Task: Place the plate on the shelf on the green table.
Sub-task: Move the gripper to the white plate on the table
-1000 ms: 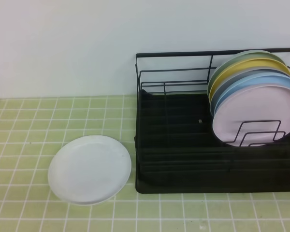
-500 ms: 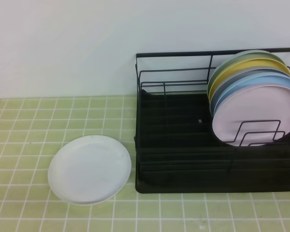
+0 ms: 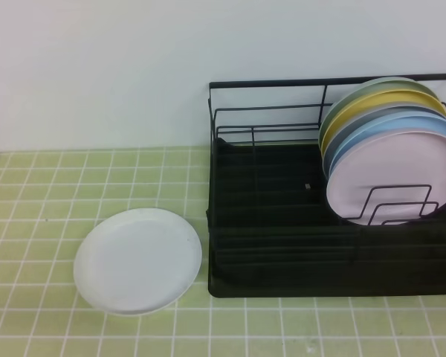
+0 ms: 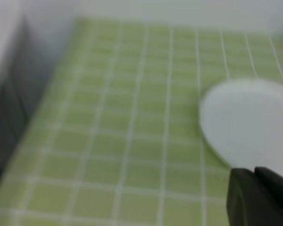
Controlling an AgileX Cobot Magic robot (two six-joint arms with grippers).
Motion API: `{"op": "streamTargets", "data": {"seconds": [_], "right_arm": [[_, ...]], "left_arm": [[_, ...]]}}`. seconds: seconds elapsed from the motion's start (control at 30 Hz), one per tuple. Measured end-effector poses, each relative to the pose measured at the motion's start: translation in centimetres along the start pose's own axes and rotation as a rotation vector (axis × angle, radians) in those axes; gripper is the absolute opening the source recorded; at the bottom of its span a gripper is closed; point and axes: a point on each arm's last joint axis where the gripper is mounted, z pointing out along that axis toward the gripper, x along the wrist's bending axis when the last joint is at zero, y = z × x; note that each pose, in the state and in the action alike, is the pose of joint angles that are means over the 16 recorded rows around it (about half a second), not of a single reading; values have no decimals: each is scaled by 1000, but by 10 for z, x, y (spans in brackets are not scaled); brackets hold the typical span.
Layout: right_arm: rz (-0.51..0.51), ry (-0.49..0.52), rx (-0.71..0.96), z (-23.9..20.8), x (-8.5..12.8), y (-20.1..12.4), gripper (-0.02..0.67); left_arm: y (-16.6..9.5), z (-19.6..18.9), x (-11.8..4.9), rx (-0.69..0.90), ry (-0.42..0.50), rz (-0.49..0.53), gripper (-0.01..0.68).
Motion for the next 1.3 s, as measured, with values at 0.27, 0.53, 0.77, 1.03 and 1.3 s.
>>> {"op": "streamTargets", "data": {"seconds": [0.27,0.53,0.77,1.03,1.3], "right_arm": [[36,20,-2,2,2,2,-1],[54,29,-12,2,2,3,-1],[55,30,-9,2,2,3,-1],[55,31,-7,1,2,3,-2],[56,32,-5,1,3,3,-2]], "left_arm": [[2,33,-11,263,-77,-74,-2],[5,72,-17,382,-108,-140,15],[20,107,-20,416,-96,-208,165],[39,156,-23,466,-87,-255,409],[37,210,-23,536,-61,-289,488]]}}
